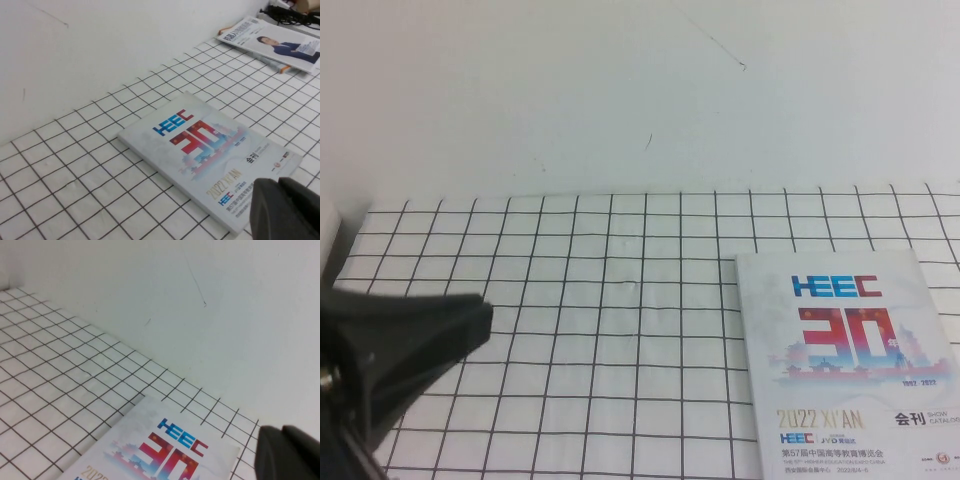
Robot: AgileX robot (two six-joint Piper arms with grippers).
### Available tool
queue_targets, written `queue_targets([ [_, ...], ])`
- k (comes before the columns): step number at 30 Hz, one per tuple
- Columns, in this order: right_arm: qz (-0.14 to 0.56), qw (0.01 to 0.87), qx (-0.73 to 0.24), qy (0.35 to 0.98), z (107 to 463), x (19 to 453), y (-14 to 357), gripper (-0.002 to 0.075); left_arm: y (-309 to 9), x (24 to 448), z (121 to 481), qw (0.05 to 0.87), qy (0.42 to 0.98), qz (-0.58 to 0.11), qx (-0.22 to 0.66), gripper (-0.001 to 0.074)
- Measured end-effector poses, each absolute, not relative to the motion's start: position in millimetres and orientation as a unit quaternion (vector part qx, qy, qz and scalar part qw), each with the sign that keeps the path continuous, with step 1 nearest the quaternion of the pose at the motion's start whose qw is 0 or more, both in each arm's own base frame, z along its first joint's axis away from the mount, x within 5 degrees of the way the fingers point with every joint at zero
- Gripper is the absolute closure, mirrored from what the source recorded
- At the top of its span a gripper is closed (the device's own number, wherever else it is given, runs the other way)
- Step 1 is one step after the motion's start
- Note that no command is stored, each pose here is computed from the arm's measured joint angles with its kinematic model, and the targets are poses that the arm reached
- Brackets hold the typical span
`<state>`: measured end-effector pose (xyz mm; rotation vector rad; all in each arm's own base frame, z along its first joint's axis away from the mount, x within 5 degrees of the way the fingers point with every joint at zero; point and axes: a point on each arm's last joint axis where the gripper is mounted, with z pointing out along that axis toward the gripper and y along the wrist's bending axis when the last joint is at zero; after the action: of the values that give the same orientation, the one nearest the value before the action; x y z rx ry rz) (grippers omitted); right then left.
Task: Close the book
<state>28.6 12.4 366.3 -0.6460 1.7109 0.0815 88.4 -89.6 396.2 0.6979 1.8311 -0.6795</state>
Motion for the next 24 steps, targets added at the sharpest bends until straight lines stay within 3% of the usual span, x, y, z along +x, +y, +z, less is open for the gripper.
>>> queue_targets([
  [11, 0.027, 0.563, -0.295, 0.772, 298, 53, 23, 0.0729, -75, 84, 287, 0.516, 0.778, -0.240, 0.267, 0.0738],
  [24, 0.024, 0.499, -0.310, 0.809, 245, 59, 26, 0.0729, -75, 75, 268, 0.440, 0.814, -0.234, 0.300, 0.0738],
])
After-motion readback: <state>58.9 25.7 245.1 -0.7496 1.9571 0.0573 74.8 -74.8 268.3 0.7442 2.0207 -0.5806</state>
